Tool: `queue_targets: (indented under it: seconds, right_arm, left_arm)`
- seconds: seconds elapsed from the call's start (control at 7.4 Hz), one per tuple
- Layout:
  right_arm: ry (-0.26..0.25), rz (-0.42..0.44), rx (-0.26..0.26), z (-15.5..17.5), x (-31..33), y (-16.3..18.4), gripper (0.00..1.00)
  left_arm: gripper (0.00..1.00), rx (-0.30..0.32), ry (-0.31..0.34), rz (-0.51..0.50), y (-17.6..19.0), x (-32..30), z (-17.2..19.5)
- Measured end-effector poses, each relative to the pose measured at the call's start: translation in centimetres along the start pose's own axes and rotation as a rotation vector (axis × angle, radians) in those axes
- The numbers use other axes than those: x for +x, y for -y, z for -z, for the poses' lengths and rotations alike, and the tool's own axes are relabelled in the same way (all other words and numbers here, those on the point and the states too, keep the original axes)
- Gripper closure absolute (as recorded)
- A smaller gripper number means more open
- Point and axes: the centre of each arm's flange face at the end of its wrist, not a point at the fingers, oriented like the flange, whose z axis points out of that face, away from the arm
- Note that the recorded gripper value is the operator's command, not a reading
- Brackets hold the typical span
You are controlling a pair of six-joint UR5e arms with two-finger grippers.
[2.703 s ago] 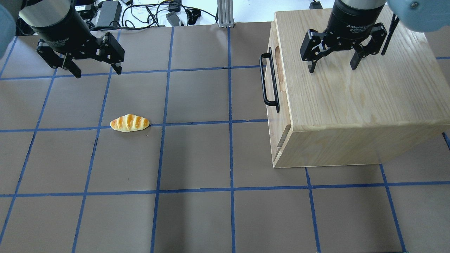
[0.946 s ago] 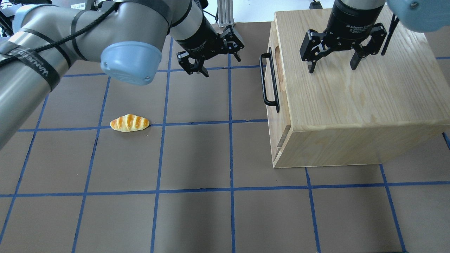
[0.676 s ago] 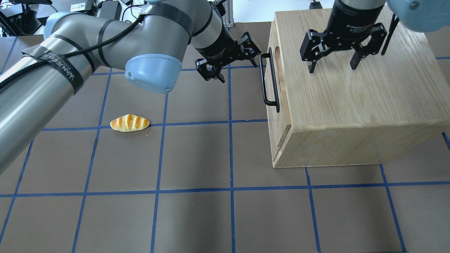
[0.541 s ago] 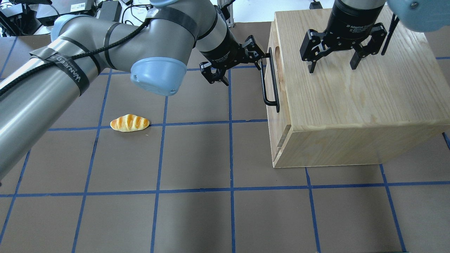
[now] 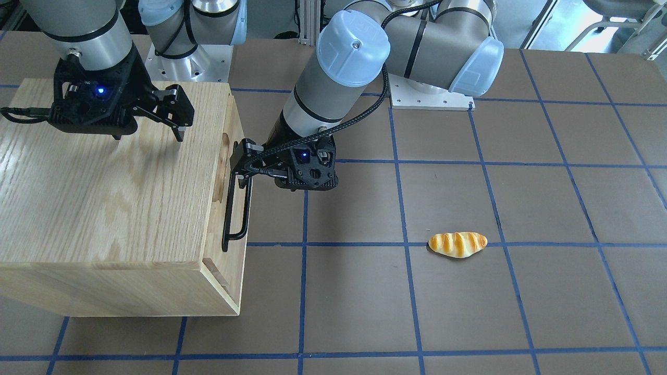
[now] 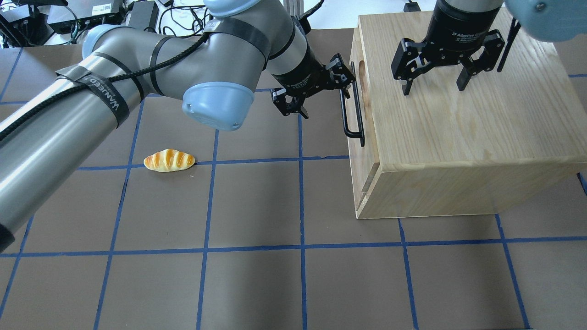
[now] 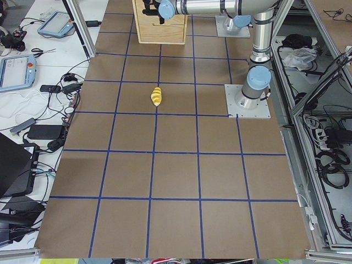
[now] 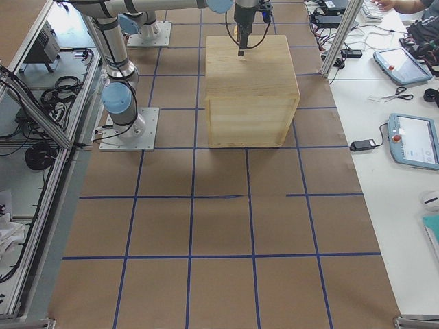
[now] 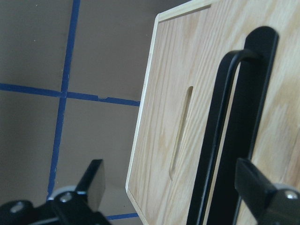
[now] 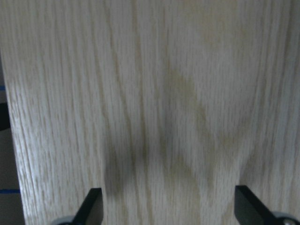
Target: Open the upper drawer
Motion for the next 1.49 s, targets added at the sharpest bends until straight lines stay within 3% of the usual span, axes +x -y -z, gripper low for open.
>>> queue_targets:
  seconds: [1.08, 1.49]
  right_arm:
    - [0.0, -0.001, 0.0, 0.0, 0.0, 0.0, 0.0]
    - [0.0, -0.001, 0.0, 0.0, 0.0, 0.0, 0.0]
  left_arm:
    - [0.0, 0.001, 0.013, -0.03, 0.7, -0.3, -1.8]
    - [0.0, 0.056, 0.094, -0.097, 1.5, -1.5, -1.3]
